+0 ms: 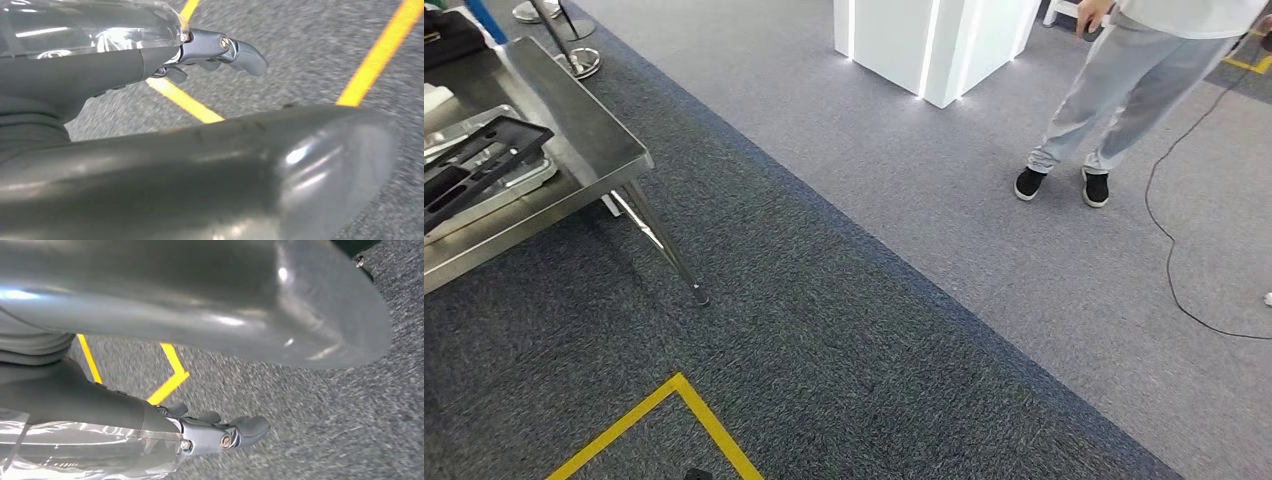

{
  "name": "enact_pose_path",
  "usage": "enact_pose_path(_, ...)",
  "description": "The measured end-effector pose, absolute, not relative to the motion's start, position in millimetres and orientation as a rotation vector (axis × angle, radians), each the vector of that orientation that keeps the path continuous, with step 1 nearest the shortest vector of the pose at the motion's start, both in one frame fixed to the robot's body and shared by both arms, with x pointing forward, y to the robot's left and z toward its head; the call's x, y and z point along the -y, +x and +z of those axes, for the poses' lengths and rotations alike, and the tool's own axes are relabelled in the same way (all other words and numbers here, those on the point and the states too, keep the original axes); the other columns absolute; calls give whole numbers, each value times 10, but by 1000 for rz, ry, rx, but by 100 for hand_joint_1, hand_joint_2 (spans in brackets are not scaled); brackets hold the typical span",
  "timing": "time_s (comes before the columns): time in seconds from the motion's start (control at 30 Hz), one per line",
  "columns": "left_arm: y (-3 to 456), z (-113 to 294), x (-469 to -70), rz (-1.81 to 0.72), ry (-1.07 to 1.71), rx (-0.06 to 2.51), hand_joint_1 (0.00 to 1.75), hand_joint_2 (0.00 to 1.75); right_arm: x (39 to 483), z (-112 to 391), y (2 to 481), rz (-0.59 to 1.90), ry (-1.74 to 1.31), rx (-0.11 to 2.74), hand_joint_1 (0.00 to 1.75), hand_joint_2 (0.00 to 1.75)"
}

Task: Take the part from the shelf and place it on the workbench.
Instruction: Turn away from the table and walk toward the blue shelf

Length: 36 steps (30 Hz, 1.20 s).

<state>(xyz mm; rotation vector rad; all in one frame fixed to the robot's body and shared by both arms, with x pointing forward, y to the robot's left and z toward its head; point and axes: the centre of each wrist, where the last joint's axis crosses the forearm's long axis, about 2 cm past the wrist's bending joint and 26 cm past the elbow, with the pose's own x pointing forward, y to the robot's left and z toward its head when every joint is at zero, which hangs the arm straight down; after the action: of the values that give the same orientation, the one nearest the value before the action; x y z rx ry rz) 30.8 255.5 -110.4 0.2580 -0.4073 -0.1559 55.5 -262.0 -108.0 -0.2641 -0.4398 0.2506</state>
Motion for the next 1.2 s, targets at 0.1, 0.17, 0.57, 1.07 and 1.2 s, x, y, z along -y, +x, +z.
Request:
enact_pose_path(0.1,309,-1104,-2555,-156,258,407,0,0,2620,-1080,559,250,-264,439,0,0)
enact_pose_path(0.17,330,-1102,-2555,-155,258,411,0,0,2623,-1081,549,249,-265,435,0,0)
enact_pose_path(0.57,318,-1101,-2533,-137,269,400,0,0,2620,-1081,556,271,-265,412,0,0)
enact_pose_path(1.07,283,-1103,-2517,-125,261,404,0,0,2592,-1074,594,287,-250,416,0,0)
enact_pose_path(1.2,316,-1101,-2522,-129,252,416,0,0,2597,-1080,555,277,-250,407,0,0)
